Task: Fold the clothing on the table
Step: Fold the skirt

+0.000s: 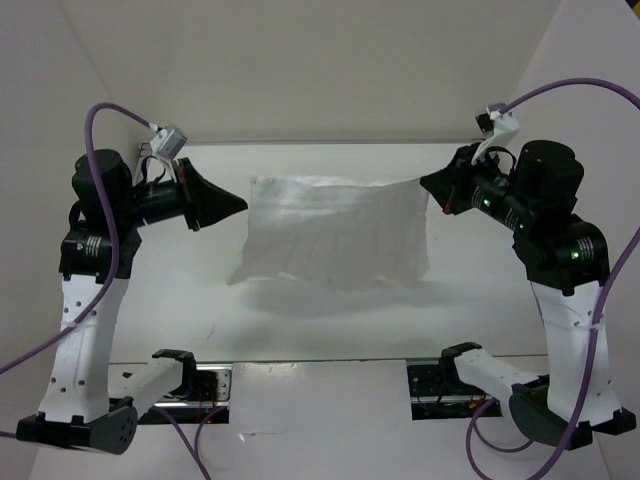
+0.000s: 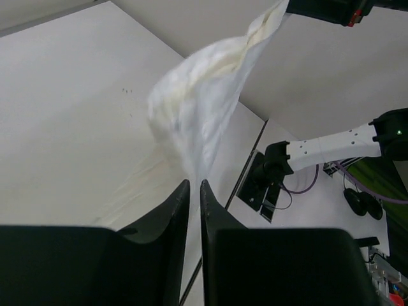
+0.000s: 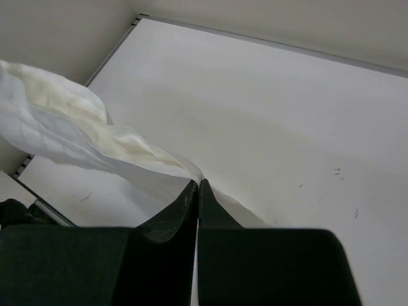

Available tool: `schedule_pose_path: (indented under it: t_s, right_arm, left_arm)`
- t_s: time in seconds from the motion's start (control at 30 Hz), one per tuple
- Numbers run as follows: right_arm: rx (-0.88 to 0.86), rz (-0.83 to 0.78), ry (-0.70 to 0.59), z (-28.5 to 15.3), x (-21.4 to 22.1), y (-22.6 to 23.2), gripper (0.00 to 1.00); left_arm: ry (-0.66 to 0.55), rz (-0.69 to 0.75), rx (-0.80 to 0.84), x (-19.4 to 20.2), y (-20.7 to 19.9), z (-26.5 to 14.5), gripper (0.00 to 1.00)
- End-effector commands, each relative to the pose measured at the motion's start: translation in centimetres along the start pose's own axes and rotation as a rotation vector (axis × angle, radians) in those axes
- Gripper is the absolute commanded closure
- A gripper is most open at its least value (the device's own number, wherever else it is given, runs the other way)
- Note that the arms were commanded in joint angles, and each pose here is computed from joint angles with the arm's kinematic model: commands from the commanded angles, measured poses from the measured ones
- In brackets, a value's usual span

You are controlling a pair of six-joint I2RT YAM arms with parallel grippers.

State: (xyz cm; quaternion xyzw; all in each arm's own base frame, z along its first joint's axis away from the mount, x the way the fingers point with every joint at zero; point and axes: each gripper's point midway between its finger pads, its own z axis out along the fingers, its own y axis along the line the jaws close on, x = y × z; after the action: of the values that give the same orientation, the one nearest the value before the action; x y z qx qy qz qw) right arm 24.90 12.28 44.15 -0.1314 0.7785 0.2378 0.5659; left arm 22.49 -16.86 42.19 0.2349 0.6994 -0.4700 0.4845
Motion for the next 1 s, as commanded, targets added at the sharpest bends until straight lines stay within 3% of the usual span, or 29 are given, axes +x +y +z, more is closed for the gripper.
schedule_pose_path:
  t_s: [0.0, 0.1, 0.33, 0.4, 0.43, 0.6, 0.77, 0.9, 0.97]
  right_arm:
    - [-0.015, 0.024, 0.055, 0.7, 2.0, 0.0, 1.0]
    - [0.007, 0.082, 0.103, 3.3, 3.4, -1.1, 1.0]
    - [0.057, 0.15, 0.258, 14.5, 7.9, -5.6, 1.0]
    - [0.081, 0.154, 0.277, 16.6, 8.0, -6.6, 1.0]
    - [0.092, 0.173, 0.337, 18.4, 9.8, -7.5, 1.0]
    - [0.159, 0.174, 0.386, 21.8, 11.1, -10.2, 1.0]
    - [0.225, 0.165, 0.432, 25.5, 13.0, -12.8, 1.0]
    - [0.305, 0.188, 0.406, 28.6, 13.2, -15.9, 1.0]
    - [0.345, 0.219, 0.385, 30.3, 13.2, -18.2, 0.88]
  left_arm:
    - [0.031, -0.084, -0.048, 1.9, 2.2, 0.5, 0.82]
    - [0.03, -0.104, -0.092, 2.4, 4.6, 1.5, 0.82]
    - [0.09, -0.229, -0.237, 4.4, 15.8, 6.8, 0.84]
    - [0.129, -0.269, -0.248, 5.7, 18.6, 8.2, 0.76]
    - [0.146, -0.26, -0.2, 5.8, 18.3, 9.1, 0.69]
    - [0.255, -0.354, 0.014, 10.1, 19.1, 13.2, 0.52]
    - [0.35, -0.427, 0.137, 14.1, 17.9, 16.7, 0.5]
    - [0.392, -0.423, 0.189, 14.4, 16.5, 19.0, 0.49]
    - [0.402, -0.424, 0.198, 14.8, 16.6, 19.6, 0.49]
